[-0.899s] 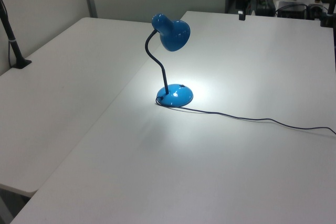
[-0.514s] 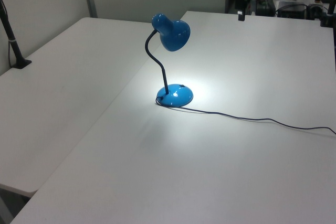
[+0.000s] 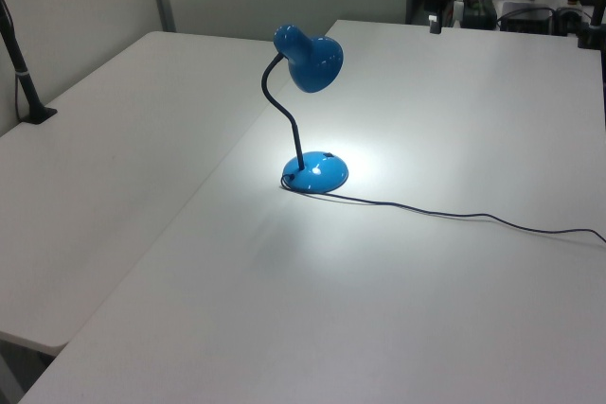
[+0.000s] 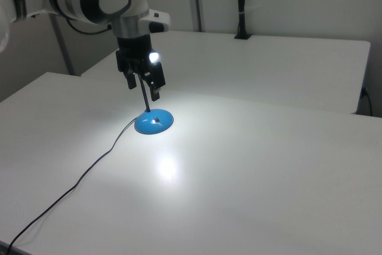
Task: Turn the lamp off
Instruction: 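Move the gripper toward the blue lamp's round base, then lower the gripper onto the switch on the lamp base and press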
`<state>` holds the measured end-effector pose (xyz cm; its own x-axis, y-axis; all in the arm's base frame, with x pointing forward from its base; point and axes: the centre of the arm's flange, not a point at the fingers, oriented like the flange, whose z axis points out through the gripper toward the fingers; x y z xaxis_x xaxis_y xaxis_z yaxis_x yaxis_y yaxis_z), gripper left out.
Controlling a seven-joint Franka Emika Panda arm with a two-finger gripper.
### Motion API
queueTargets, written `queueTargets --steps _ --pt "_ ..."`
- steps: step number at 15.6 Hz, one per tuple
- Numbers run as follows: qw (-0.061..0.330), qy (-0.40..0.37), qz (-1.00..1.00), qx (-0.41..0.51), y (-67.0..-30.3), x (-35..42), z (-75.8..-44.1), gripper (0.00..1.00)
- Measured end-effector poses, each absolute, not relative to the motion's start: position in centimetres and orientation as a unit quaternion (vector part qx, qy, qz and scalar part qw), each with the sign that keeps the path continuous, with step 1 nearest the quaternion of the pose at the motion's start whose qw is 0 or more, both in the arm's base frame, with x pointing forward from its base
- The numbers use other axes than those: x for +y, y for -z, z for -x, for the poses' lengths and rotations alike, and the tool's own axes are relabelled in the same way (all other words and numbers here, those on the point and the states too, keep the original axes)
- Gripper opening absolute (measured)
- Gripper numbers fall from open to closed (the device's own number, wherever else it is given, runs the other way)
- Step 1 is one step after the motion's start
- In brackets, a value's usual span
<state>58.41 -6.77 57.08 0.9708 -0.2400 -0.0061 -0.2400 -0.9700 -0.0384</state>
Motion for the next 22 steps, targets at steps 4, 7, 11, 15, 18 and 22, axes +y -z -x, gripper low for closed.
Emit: queueTargets --steps 4,7,11,15,18,22 --pt "0.020 0.013 0.994 0.108 -57.7 -6.6 -58.8 0.90" --pt "0.029 0.006 0.997 0.069 -56.8 -6.3 -59.1 0.58" --pt "0.050 -0.001 0.999 -0.002 -54.2 -5.6 -60.6 0.17" --pt "0.064 0.042 0.992 -0.102 -51.7 -5.0 -62.8 0.01" --pt "0.057 0.073 0.985 -0.148 -49.0 -3.1 -64.8 0.01" --pt "0.042 0.112 0.966 -0.229 -45.1 -1.9 -66.9 0.01"
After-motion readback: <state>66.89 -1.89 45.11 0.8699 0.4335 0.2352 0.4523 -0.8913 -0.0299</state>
